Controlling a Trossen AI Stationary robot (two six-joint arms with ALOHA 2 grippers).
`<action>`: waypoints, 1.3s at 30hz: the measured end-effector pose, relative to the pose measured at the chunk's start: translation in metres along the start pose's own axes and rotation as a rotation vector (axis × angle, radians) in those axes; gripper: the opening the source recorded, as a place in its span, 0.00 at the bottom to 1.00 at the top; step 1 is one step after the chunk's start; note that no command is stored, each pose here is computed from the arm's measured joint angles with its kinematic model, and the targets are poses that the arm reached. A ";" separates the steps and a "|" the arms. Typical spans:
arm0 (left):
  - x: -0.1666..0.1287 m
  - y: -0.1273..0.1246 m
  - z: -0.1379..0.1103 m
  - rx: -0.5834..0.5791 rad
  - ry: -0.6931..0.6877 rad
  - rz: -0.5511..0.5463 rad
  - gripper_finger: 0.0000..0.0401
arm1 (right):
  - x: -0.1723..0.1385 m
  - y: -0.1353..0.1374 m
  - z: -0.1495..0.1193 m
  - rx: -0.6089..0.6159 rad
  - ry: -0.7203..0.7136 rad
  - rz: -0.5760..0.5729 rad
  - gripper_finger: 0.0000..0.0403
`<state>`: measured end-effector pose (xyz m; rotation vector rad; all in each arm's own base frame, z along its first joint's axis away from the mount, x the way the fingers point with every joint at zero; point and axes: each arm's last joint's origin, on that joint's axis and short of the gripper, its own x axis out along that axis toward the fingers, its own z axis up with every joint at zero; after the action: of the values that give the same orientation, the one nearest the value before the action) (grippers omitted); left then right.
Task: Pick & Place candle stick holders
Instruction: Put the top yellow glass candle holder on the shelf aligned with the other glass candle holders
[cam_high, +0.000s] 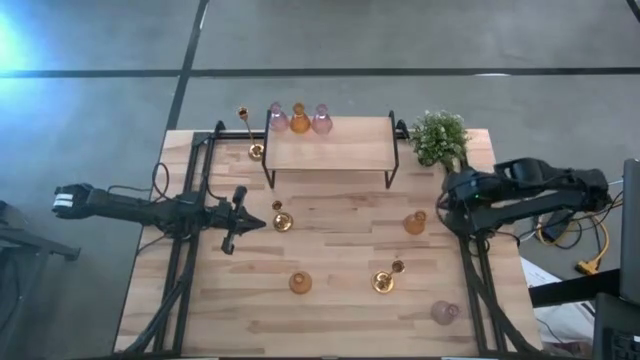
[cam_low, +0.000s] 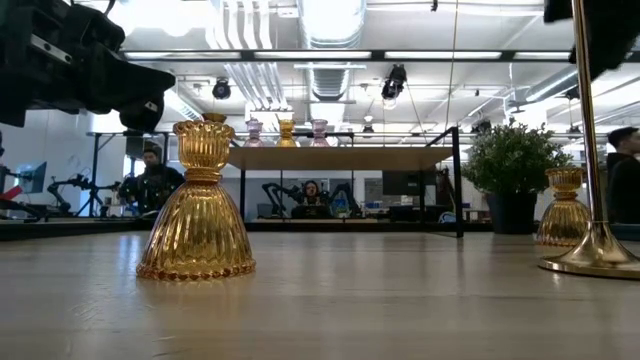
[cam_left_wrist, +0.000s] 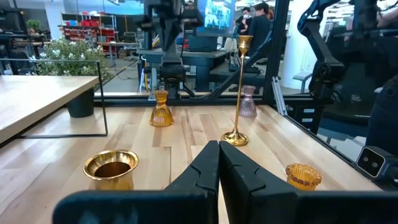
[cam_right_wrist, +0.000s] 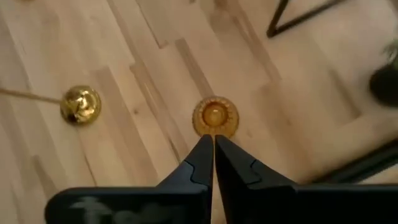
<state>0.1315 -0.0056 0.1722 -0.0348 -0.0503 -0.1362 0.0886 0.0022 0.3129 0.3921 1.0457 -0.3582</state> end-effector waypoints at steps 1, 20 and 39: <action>0.000 0.000 0.000 0.000 0.000 0.000 0.03 | 0.005 -0.002 -0.004 0.033 -0.012 0.009 0.05; 0.000 0.000 0.000 0.000 0.001 0.000 0.03 | 0.076 -0.012 -0.049 0.285 -0.007 0.189 0.44; 0.000 0.000 0.000 0.000 0.001 0.000 0.03 | 0.131 0.001 -0.045 0.162 0.263 0.023 0.45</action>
<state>0.1315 -0.0056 0.1719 -0.0350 -0.0491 -0.1360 0.1146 0.0113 0.1768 0.6085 1.2716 -0.3790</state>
